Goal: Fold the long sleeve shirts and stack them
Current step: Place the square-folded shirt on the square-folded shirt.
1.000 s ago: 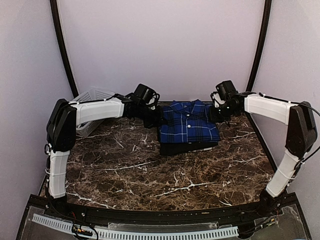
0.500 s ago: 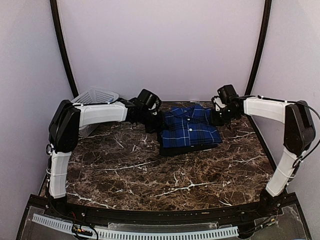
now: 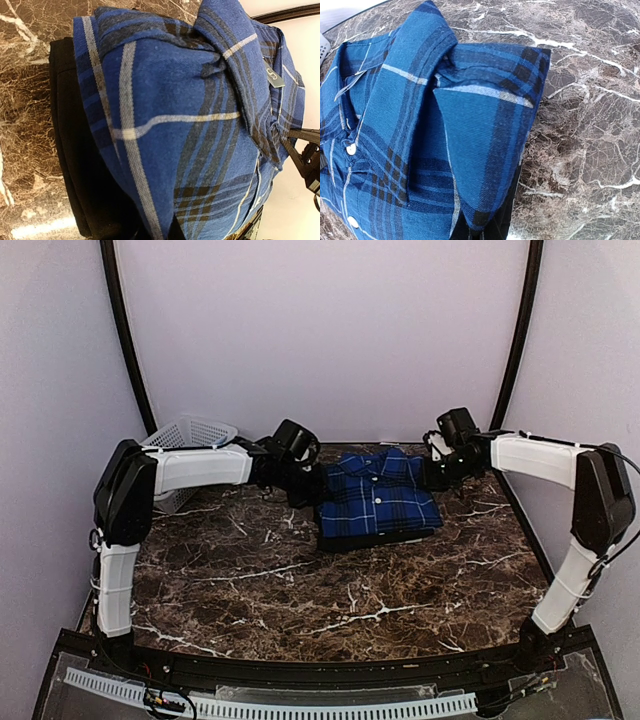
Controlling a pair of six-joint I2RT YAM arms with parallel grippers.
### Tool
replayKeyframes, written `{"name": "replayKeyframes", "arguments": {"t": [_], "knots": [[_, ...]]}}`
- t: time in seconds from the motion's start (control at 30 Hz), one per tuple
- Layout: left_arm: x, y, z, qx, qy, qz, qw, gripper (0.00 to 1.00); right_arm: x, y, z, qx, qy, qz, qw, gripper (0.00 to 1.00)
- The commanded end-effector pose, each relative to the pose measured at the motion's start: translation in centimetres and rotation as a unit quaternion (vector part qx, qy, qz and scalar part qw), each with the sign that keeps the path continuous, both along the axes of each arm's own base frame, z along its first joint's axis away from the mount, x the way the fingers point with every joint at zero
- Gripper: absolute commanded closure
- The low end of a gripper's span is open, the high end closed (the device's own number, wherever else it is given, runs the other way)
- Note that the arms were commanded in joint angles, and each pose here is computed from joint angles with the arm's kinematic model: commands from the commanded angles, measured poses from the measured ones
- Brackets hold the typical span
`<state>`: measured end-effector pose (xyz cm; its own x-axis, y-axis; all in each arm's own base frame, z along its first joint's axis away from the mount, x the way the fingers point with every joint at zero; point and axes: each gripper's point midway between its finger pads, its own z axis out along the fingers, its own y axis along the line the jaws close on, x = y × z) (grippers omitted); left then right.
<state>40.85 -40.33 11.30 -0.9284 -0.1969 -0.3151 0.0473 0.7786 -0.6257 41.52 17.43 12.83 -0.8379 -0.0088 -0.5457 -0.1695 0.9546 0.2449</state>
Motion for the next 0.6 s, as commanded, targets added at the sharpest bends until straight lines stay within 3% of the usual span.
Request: {"name": "replayKeyframes", "arguments": {"t": [0.0, 0.37, 0.5, 0.57], "knots": [[0.0, 1.4, 4.2, -0.009, -0.029, 0.016, 0.999, 1.00, -0.2, -0.3, 2.6, 0.006, -0.026, -0.010, 1.000, 1.00], [-0.8, 2.7, 1.2, -0.002, -0.001, 0.026, 1.000, 1.00, -0.9, -0.8, -1.2, -0.009, 0.005, -0.017, 1.000, 1.00], [-1.1, 3.2, -1.4, 0.019, 0.013, 0.028, 0.999, 0.96, -0.6, -1.7, -2.0, -0.022, 0.008, -0.029, 0.999, 0.85], [-1.1, 3.5, -2.0, 0.028, 0.014, 0.028, 0.999, 0.86, -0.5, -2.0, -1.5, -0.027, 0.004, -0.033, 0.999, 0.67]]}}
